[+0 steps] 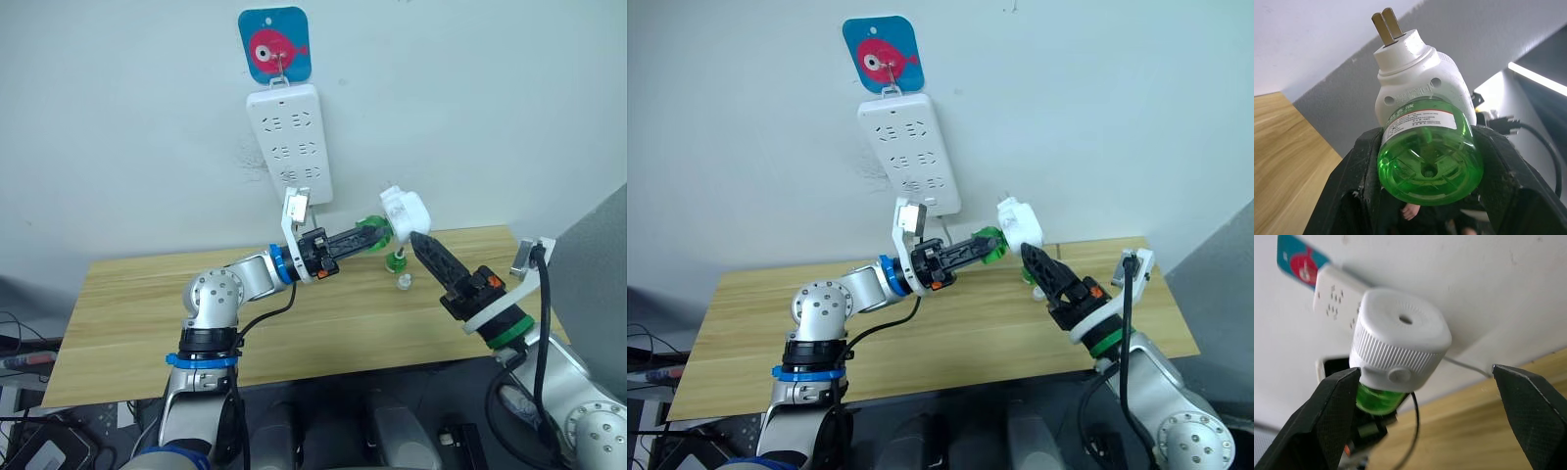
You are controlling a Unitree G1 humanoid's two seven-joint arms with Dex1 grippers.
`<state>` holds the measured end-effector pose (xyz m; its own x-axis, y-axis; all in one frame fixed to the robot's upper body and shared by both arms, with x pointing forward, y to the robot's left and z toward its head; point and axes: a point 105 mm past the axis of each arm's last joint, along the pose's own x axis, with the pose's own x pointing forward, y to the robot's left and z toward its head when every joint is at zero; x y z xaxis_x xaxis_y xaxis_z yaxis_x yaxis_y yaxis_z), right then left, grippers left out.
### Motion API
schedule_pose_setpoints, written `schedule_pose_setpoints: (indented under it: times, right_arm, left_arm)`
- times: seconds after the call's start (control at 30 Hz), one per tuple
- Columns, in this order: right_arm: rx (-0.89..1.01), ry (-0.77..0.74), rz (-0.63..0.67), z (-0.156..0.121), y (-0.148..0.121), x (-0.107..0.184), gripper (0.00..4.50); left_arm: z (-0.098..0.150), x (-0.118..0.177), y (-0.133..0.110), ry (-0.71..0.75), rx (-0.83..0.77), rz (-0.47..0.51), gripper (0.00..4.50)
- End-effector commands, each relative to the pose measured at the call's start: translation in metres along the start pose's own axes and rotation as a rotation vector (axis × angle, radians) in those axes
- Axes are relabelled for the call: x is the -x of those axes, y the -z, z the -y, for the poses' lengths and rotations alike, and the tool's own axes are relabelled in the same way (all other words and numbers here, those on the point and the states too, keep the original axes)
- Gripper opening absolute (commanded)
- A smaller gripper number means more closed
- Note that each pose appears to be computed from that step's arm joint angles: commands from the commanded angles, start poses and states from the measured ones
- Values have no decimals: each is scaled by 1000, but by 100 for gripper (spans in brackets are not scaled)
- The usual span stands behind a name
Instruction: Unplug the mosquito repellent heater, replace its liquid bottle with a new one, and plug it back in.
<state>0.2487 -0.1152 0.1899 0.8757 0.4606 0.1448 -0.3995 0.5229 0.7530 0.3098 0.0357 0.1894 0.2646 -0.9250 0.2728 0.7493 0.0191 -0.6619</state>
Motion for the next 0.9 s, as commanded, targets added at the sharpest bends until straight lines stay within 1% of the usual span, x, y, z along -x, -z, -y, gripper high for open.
schedule_pose_setpoints:
  times: [0.03, 0.23, 0.5, 0.6, 0.63, 0.67, 0.7, 0.83, 0.9]
  right_arm:
    - [-34, -61, 44, -18, -6, -4, 450]
    - [-43, -95, 72, -24, -11, -19, 450]
    - [-59, -133, 77, -28, -15, -27, 450]
    - [-64, -139, 78, -28, -16, -28, 393]
    - [-64, -141, 78, -28, -17, -28, 364]
    - [-63, -143, 77, -28, -17, -28, 325]
    - [-62, -146, 77, -28, -17, -28, 305]
    - [-61, -152, 75, -29, -18, -28, 305]
    - [-61, -155, 75, -29, -18, -29, 305]
  left_arm:
    - [11, -4, -8, 47, 5, 27, 230]
    - [14, -6, -4, 58, 34, 22, 230]
    - [19, -9, 1, 83, 60, 6, 230]
    - [20, -9, 1, 83, 60, 8, 230]
    - [21, -9, 2, 87, 55, 3, 230]
    - [22, -9, 3, 93, 52, -6, 230]
    - [24, -9, 5, 101, 48, -16, 230]
    - [24, -9, 10, 92, 44, -45, 230]
    - [20, -8, 8, 82, 55, -28, 230]
